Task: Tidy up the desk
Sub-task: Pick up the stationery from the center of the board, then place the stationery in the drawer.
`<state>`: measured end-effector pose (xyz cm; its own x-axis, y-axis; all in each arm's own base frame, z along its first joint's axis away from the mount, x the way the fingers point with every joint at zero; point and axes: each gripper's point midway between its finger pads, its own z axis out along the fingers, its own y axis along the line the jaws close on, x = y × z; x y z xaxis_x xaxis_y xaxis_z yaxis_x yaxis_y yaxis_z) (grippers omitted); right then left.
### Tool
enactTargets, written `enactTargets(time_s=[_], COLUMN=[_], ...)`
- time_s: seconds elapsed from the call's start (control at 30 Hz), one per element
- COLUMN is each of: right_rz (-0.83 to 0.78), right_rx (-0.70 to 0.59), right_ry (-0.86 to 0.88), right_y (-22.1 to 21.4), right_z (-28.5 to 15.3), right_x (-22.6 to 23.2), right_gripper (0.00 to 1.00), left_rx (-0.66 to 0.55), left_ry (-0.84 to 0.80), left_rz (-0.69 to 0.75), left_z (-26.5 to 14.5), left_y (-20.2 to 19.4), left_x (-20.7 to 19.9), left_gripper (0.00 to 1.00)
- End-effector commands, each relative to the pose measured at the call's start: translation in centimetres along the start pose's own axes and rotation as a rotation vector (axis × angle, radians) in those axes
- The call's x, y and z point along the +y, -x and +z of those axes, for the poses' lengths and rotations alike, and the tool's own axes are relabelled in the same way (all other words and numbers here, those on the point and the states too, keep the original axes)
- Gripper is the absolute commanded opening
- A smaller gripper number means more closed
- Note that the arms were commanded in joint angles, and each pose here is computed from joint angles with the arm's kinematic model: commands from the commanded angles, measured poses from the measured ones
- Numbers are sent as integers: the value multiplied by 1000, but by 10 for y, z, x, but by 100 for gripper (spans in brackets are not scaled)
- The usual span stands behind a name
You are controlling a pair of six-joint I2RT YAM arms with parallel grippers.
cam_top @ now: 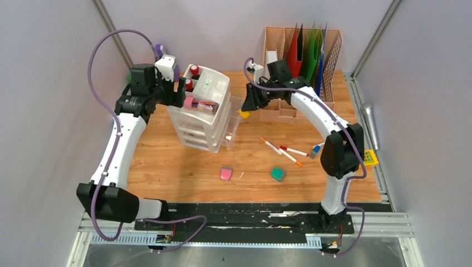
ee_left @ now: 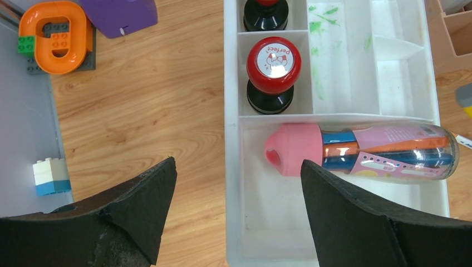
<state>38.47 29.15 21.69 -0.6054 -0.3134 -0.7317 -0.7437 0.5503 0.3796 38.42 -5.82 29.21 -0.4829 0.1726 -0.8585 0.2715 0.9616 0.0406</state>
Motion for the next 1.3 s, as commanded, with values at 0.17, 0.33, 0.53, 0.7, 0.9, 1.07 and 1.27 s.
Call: enactTargets(time_s=[0.17, 0.33, 0.53, 0.7, 0.9, 1.07, 1.27], right_rz=[208, 243, 248, 244, 218, 162, 83], right_rx=[-47, -45, -44, -49, -67, -141, -211], right_ry=[112, 121, 94, 81, 35, -25, -93], right_y=[31, 34, 34, 35, 40, 62, 66], right_z=[34, 45, 56, 64, 64, 28, -33], right_x=[5, 0, -12, -20, -32, -42, -45], right_gripper=[3, 5, 8, 15, 66, 77, 78], left_rx=[-69, -63, -62, -59, -57, -59, -62], left_ry=[11, 12, 12, 7, 6, 3, -5], left_rz=[-5, -3, -3, -5, -5, -4, 1], left_z=[-14, -14, -13, -11, -12, -11, -10], left_y=[15, 15, 15, 14, 14, 14, 15], left_x=[2, 2, 3, 2, 2, 1, 0], left_gripper=[90, 90, 90, 91, 91, 91, 91])
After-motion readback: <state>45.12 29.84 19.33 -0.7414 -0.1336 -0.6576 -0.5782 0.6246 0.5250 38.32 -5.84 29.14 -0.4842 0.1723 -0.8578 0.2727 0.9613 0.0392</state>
